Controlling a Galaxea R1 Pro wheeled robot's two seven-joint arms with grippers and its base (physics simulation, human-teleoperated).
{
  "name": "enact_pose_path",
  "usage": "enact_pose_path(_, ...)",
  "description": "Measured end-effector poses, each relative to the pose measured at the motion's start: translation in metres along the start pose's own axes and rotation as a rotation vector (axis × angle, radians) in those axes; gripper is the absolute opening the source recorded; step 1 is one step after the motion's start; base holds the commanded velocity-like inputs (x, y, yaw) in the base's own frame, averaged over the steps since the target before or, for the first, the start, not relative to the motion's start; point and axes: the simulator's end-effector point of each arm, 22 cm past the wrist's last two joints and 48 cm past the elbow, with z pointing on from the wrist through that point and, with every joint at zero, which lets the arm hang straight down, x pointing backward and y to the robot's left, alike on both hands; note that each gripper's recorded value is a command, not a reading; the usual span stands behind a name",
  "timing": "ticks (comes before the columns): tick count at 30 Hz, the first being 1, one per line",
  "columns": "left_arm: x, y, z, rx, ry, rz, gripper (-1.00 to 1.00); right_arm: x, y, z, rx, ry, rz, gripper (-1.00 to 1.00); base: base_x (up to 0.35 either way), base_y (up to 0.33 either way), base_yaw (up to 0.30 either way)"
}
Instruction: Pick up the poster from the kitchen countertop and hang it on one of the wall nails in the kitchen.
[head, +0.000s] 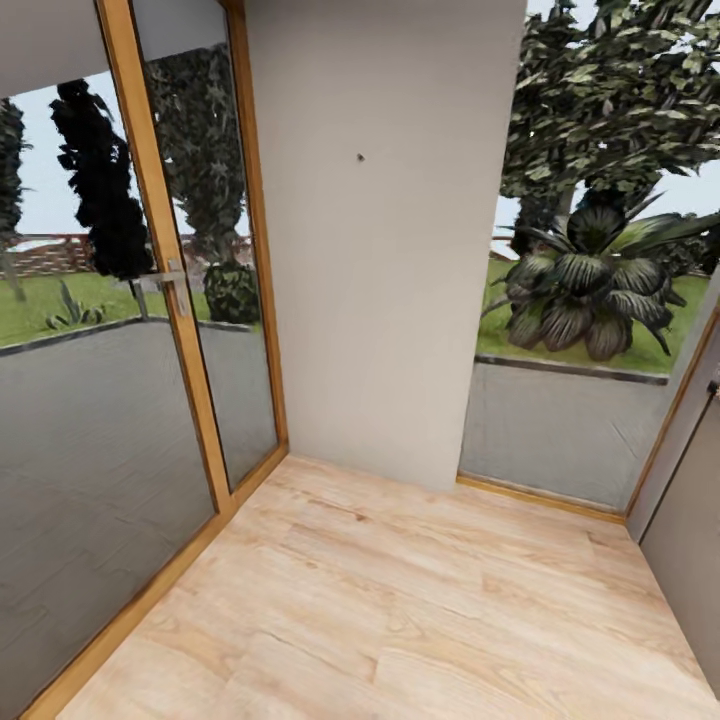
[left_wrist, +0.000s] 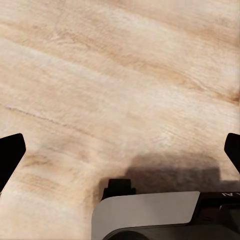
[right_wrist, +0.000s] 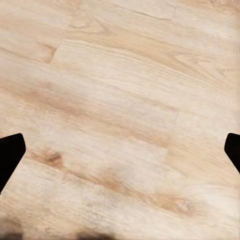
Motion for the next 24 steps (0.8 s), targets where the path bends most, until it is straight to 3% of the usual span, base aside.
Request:
enact_pose_path(5, 0.0, 0.0, 0.0, 0.0, 0.001, 0.0, 1.0, 0.0, 0.0, 0.0, 0.0, 0.0, 0.0, 1.0, 0.314, 0.0, -0.15)
enact_pose_path(19, 0.0, 0.0, 0.0, -0.001, -0.001, -0.001, 1.0, 0.0, 0.0, 0.0, 0.0, 0.001, 0.0, 1.0, 0.338, 0.019, -0.274)
enact_pose_path(23, 0.0, 0.001, 0.0, -0.001, -0.001, -0.001, 1.0, 0.0, 0.0, 0.0, 0.0, 0.001, -0.001, 1.0, 0.339, 0.091, -0.087)
enact_pose_path(24, 0.0, 0.001, 0.0, 0.0, 0.0, -0.001, 1.0, 0.001, -0.01, 0.0, 0.01, 0.002, -0.015, 1.0, 0.339, 0.101, -0.014)
